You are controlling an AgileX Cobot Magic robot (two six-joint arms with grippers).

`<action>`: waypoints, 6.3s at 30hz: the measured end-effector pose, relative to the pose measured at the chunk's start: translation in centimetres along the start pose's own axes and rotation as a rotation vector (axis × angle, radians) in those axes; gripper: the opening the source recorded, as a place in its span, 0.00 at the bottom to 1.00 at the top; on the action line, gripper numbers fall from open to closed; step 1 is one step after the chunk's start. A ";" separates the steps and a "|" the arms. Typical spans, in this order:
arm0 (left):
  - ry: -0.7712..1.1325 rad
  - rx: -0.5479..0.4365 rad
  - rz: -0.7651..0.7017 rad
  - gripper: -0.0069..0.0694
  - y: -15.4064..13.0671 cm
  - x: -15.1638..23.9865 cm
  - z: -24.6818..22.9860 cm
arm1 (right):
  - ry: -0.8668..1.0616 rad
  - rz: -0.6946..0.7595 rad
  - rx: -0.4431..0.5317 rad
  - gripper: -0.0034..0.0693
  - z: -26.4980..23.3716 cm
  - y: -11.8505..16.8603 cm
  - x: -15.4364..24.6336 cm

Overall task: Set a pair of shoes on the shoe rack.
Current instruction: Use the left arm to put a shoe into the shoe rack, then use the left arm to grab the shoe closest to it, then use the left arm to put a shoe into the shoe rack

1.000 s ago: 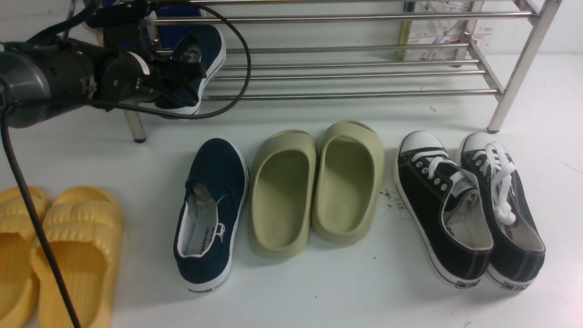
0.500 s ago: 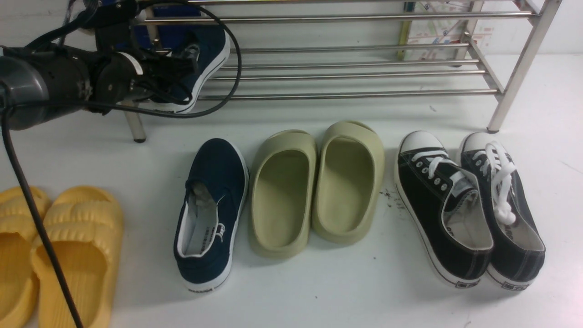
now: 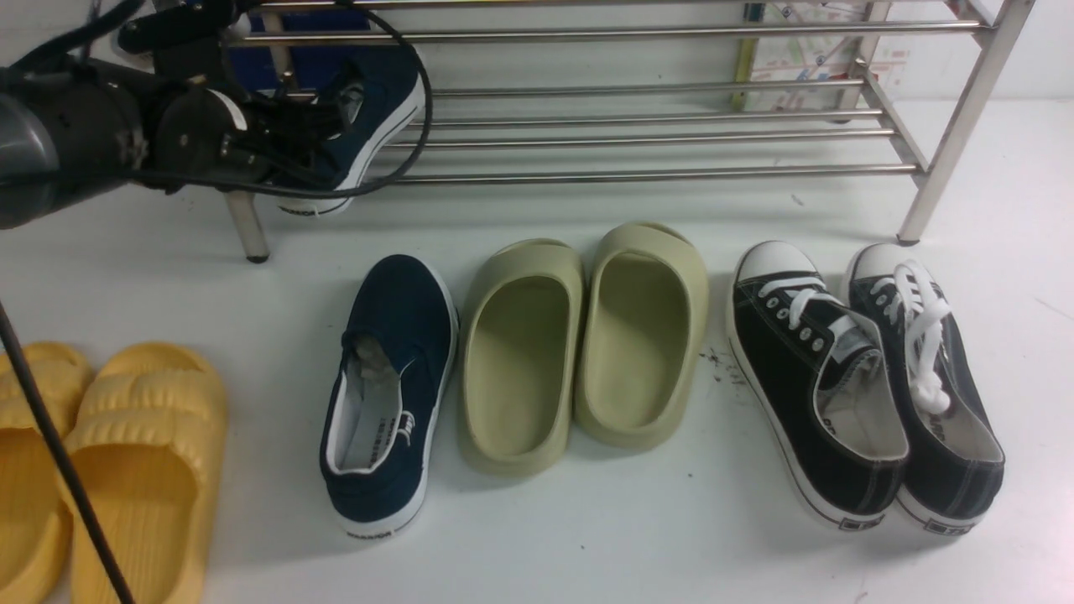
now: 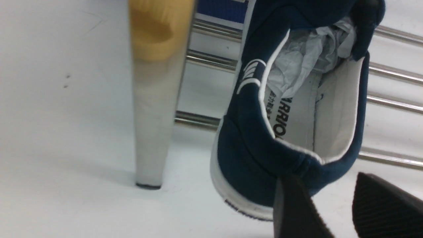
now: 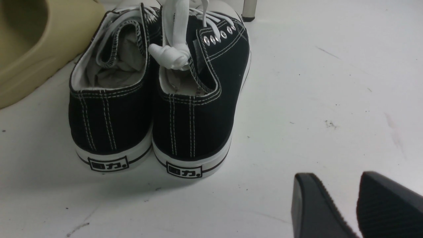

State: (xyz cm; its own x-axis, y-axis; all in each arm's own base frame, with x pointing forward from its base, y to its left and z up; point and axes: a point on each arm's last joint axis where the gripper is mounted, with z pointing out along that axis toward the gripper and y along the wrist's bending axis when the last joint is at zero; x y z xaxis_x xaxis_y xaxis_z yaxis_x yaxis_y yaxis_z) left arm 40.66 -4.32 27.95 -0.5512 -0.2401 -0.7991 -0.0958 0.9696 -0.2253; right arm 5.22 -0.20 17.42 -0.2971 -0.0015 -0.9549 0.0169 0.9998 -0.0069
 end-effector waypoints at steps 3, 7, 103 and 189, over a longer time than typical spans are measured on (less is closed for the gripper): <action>0.079 -0.055 0.062 0.56 0.3 -0.4 -2.8 | 0.000 0.000 0.000 0.38 0.0 0.0 0.0; 0.300 -0.150 0.107 0.56 1.2 0.8 -5.5 | 0.000 0.000 0.000 0.38 0.0 0.0 0.0; 0.523 0.071 0.056 0.10 -7.5 3.6 0.6 | 0.000 0.000 0.000 0.38 0.0 0.0 0.0; 0.385 0.093 -0.106 0.51 -7.8 -3.9 6.1 | 0.000 0.000 0.000 0.38 0.0 0.0 0.0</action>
State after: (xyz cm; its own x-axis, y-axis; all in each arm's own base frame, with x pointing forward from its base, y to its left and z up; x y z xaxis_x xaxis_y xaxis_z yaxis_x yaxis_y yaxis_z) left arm 48.65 -11.23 29.46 -0.8138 -0.2864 -0.5057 -0.1033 0.9276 -0.3591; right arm 5.22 -0.20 17.42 -0.2971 -0.0015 -0.9549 0.0169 0.9998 -0.0069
